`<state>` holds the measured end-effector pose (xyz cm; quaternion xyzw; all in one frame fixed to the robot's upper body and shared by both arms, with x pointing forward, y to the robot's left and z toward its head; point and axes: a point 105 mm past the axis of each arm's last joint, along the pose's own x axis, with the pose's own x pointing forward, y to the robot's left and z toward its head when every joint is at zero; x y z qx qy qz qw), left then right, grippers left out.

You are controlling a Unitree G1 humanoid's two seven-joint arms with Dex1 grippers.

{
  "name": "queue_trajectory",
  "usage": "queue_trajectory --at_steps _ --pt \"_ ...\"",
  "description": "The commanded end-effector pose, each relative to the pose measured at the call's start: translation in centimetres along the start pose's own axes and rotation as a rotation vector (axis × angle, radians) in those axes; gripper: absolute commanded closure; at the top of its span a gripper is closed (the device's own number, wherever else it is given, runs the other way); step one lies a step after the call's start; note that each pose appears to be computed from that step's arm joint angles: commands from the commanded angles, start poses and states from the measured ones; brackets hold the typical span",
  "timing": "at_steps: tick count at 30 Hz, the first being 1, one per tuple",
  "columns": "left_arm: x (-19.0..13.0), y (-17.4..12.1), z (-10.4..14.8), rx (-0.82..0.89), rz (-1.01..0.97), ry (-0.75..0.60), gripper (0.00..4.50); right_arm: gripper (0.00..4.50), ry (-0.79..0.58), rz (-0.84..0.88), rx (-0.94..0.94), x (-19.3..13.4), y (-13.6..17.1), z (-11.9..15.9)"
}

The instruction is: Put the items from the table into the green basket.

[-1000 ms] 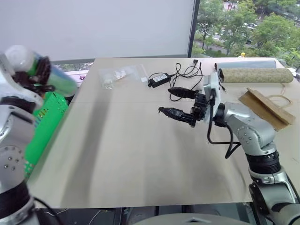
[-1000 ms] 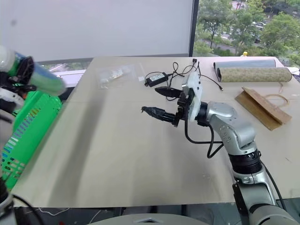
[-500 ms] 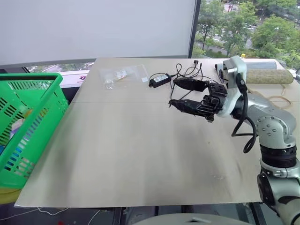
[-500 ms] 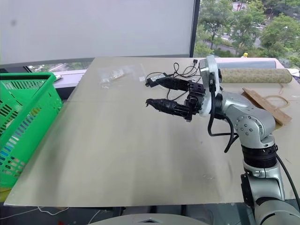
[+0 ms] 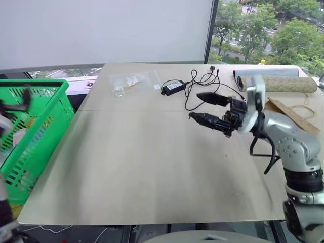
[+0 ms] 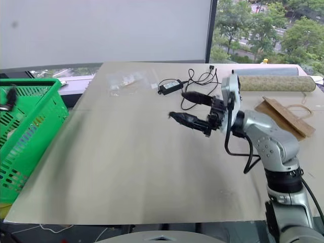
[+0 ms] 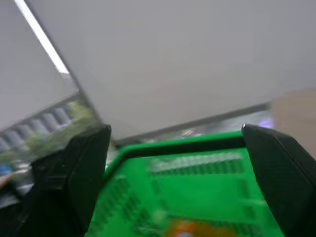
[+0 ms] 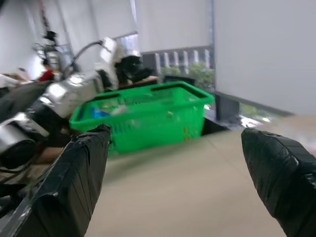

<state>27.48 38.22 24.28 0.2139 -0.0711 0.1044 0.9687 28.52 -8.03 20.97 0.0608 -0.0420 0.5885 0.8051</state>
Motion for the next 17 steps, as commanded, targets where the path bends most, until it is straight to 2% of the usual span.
queue_trajectory --at_steps 1,4,8,10,12,17 --pt "-1.9 -8.4 0.2 -0.116 -0.326 0.002 0.05 0.0 0.123 -0.168 -0.124 -3.2 -2.1 -2.7" --pt "-4.1 -13.3 -0.8 -0.229 -0.461 0.046 0.05 0.0 0.205 -0.231 -0.184 -5.4 -2.7 -4.8" --pt "-8.5 -20.2 -4.3 -0.316 -0.64 0.21 0.05 0.0 0.325 -0.361 -0.265 -9.1 -3.7 -7.6" --pt "-9.8 -21.7 -5.4 -0.323 -0.676 0.247 0.05 0.0 0.382 -0.373 -0.281 -10.4 -3.6 -8.8" --pt "-10.6 -22.5 -6.3 -0.322 -0.693 0.278 0.05 0.0 0.381 -0.401 -0.274 -10.9 -3.6 -9.2" --pt "-10.6 -22.3 -6.9 -0.262 -0.695 0.282 0.05 0.0 0.374 -0.428 -0.257 -11.4 -3.6 -9.9"
